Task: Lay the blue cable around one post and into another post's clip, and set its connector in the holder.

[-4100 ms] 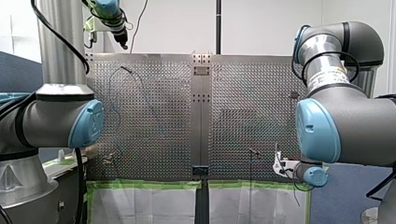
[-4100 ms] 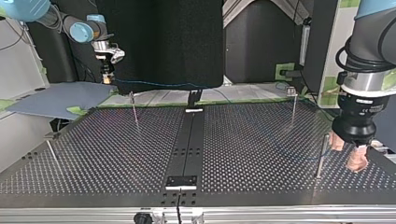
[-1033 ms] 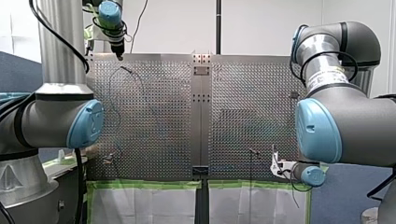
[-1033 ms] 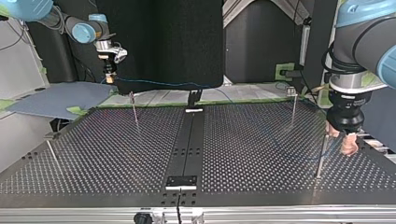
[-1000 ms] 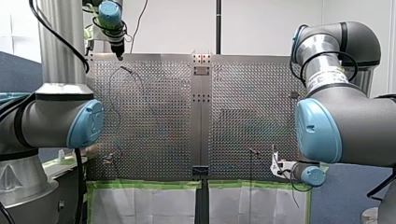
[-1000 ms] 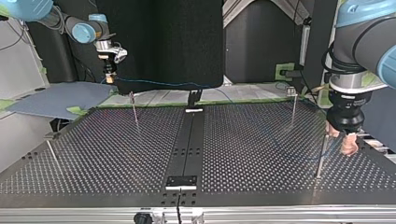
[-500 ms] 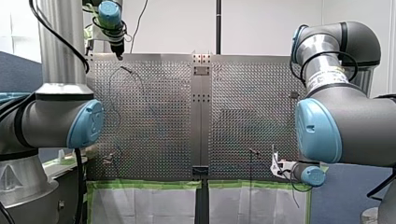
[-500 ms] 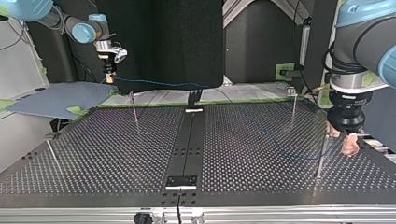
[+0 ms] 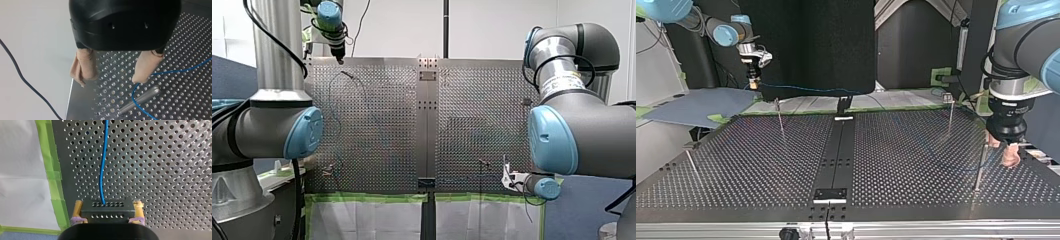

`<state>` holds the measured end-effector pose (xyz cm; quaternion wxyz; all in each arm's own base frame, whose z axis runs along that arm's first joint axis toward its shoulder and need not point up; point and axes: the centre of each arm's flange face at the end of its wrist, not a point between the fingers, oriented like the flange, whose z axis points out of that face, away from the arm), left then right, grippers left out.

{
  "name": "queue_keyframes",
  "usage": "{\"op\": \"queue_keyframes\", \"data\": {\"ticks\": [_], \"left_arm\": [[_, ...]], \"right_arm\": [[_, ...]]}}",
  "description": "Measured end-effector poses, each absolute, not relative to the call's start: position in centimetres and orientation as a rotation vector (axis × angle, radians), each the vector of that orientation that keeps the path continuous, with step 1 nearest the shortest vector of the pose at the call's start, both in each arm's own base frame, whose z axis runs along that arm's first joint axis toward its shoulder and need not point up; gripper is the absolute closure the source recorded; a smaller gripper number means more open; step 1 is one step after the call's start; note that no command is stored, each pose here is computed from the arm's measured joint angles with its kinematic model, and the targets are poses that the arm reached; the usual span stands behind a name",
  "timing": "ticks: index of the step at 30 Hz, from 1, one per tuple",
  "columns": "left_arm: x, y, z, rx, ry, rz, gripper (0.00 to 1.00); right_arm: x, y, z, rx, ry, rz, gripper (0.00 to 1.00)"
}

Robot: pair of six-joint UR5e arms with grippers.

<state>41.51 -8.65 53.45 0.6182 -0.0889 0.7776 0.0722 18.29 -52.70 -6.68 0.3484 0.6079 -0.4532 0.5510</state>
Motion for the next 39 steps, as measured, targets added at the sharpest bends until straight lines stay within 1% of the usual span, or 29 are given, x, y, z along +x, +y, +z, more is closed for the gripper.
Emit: {"op": "queue_keyframes", "data": {"ticks": [33, 36, 39], "left_arm": [[41.1, -8.7, 53.9, -0.204, 1.779, 0.166, 0.0], [40.9, -9.1, 54.0, -0.189, 1.778, 0.156, 0.0], [40.1, -10.1, 54.0, -0.14, 1.778, 0.137, 0.0]], "right_arm": [[18.3, -52.7, -6.6, 1.576, -1.175, 1.428, 1.0], [18.3, -52.7, -6.6, 1.576, -1.175, 1.428, 1.0], [18.3, -52.8, -6.5, 1.575, -1.175, 1.428, 1.0]]}}
